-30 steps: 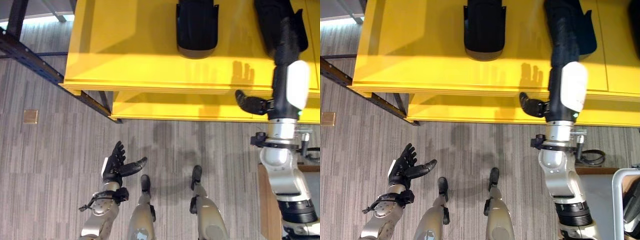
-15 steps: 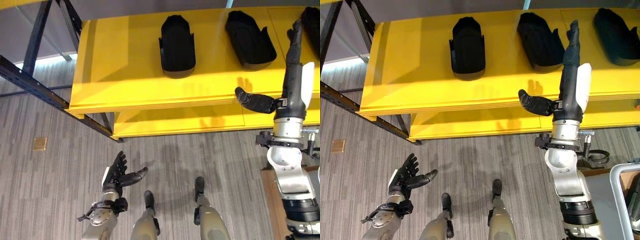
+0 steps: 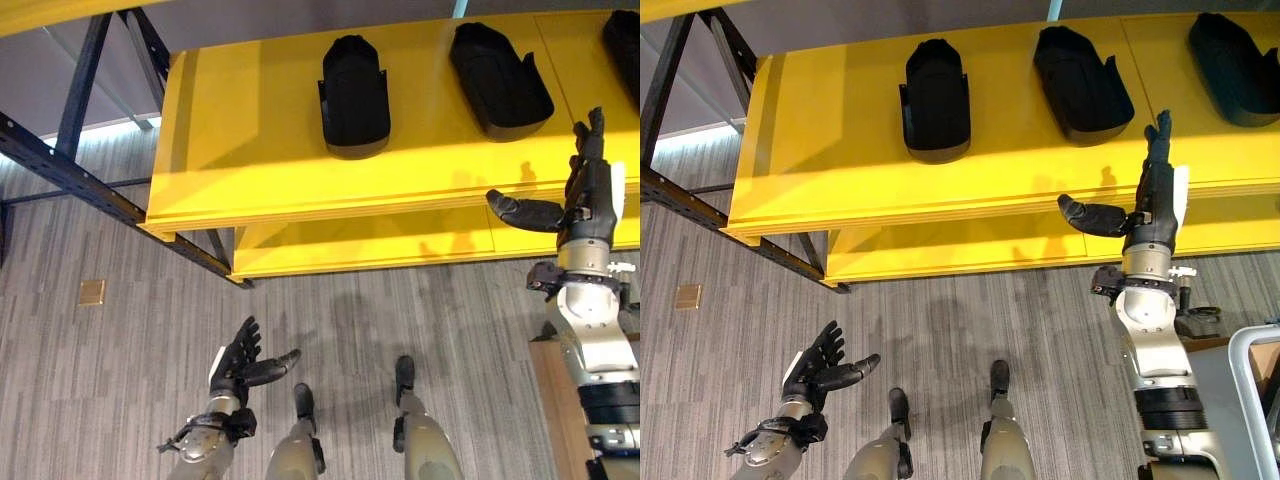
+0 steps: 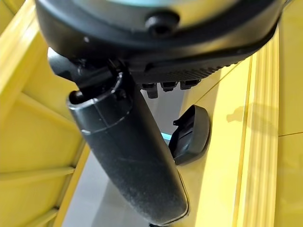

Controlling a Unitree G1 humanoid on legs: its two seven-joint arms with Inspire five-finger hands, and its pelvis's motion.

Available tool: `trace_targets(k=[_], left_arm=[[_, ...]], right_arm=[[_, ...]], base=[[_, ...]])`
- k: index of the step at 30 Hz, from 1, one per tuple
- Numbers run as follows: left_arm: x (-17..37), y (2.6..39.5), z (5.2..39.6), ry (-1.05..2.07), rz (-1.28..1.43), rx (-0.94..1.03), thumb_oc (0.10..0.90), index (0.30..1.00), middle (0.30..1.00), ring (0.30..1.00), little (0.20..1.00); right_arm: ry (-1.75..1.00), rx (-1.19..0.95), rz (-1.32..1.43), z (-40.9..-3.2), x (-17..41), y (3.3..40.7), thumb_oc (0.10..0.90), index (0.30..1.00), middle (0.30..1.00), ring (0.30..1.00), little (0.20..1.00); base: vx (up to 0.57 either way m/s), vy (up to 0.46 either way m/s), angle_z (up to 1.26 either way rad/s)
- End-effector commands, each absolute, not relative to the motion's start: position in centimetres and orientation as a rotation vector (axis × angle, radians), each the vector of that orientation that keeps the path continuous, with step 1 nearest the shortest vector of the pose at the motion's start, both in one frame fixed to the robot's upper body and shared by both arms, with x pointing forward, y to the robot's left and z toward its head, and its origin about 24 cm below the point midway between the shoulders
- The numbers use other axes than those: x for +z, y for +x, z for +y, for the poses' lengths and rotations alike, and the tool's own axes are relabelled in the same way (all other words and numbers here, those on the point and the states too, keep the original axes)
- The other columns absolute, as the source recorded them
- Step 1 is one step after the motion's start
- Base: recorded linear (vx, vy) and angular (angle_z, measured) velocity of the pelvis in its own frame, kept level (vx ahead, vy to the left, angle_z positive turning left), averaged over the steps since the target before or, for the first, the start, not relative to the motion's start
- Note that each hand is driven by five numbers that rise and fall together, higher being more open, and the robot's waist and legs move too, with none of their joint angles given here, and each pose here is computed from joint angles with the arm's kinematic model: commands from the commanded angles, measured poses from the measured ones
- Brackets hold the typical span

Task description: Move parts from the plastic box to the shelf.

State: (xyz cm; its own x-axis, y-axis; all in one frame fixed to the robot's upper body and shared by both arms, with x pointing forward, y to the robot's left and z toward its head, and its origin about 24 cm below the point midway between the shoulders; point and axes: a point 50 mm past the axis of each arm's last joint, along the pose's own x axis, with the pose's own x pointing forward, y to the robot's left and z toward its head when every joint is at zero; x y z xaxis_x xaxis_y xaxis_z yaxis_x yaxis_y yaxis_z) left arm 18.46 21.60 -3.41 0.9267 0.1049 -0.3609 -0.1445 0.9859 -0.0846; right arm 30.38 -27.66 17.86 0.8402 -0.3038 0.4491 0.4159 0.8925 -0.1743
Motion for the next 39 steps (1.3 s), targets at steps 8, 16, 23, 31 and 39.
trace_targets(k=[8, 16, 23, 31, 39], left_arm=[[-1.2, 20.0, 22.6, -0.088, 0.248, 0.098, 0.900, 1.000, 1.000, 1.000, 1.000], [-1.0, 20.3, 22.6, -0.092, 0.242, 0.093, 0.900, 1.000, 1.000, 1.000, 1.000], [-0.6, 20.8, 22.5, -0.093, 0.218, 0.093, 0.900, 1.000, 1.000, 1.000, 1.000], [0.0, 21.2, 22.4, -0.105, 0.188, 0.090, 0.900, 1.000, 1.000, 1.000, 1.000], [0.4, 21.6, 22.1, -0.120, 0.166, 0.085, 0.900, 1.000, 1.000, 1.000, 1.000]], right_arm=[[-0.246, -0.436, -0.759, -29.5, 27.4, 30.4, 0.900, 1.000, 1.000, 1.000, 1.000], [-0.229, -0.453, -0.788, -30.3, 29.4, 30.5, 0.900, 1.000, 1.000, 1.000, 1.000], [-0.276, -0.484, -0.813, -31.1, 31.7, 30.5, 0.900, 1.000, 1.000, 1.000, 1.000], [-0.327, -0.507, -0.819, -31.8, 33.7, 30.4, 0.900, 1.000, 1.000, 1.000, 1.000], [-0.334, -0.527, -0.812, -32.6, 35.7, 30.6, 0.900, 1.000, 1.000, 1.000, 1.000]], base=[[0.00, -0.041, -0.02], [0.00, -0.027, -0.02], [0.00, -0.006, 0.02], [0.01, -0.012, 0.04], [0.01, -0.002, 0.04]])
